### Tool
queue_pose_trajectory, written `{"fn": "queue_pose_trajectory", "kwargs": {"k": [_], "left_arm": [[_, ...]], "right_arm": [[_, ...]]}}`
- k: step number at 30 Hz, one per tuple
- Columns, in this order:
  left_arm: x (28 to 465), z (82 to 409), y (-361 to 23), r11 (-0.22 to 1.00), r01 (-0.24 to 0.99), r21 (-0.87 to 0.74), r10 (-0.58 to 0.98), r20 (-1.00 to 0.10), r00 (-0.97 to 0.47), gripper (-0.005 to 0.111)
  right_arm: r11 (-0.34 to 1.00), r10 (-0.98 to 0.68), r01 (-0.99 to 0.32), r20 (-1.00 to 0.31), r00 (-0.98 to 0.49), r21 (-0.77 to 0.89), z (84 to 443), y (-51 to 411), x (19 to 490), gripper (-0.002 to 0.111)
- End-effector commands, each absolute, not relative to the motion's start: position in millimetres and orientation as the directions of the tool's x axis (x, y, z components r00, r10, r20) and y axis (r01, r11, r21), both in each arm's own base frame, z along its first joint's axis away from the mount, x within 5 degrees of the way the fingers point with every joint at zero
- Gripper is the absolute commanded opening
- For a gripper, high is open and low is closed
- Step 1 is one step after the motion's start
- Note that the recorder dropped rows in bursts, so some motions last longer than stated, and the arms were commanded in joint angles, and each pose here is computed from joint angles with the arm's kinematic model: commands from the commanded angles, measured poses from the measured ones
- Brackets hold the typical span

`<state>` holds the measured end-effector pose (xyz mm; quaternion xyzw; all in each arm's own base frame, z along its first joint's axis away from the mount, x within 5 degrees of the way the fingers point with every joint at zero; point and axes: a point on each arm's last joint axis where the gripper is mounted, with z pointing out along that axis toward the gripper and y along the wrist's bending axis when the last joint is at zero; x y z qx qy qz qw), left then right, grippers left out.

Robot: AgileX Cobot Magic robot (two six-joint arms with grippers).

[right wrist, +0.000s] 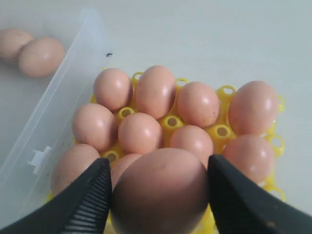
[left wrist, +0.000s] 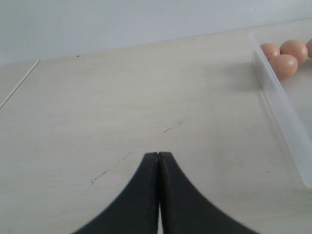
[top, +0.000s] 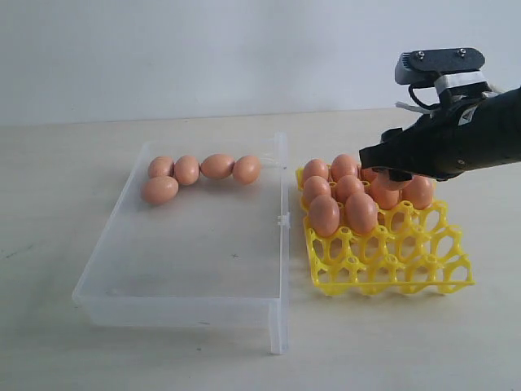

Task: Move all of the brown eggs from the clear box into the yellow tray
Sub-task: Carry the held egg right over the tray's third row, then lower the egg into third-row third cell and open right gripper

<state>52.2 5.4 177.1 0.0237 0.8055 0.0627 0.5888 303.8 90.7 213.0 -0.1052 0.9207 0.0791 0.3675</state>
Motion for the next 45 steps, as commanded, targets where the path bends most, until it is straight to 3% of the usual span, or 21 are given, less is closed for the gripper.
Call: {"fn": "queue_pose_trajectory", "kwargs": {"k": [1, 8, 15, 45], "left_arm": [[52, 179, 5, 0.992, -0.031, 0.122, 0.108, -0.950, -0.293, 0.000], [52, 179, 5, 0.992, -0.031, 0.122, 0.108, -0.950, -0.293, 0.000], [52, 179, 5, 0.992, -0.031, 0.122, 0.108, -0.950, -0.293, 0.000], [52, 179, 5, 0.992, -0.031, 0.122, 0.108, -0.950, -0.293, 0.000]], "right_arm": [[0.968, -0.139, -0.245, -0.683, -0.717, 0.061, 209, 87, 304, 0.000], [0.963, -0.197, -0.267, -0.609, -0.769, 0.026, 176, 89, 312, 0.000], [0.960, -0.220, -0.281, -0.619, -0.754, 0.002, 163, 89, 319, 0.000], [0.960, -0.243, -0.278, -0.616, -0.749, -0.040, 161, 75, 323, 0.000]]}}
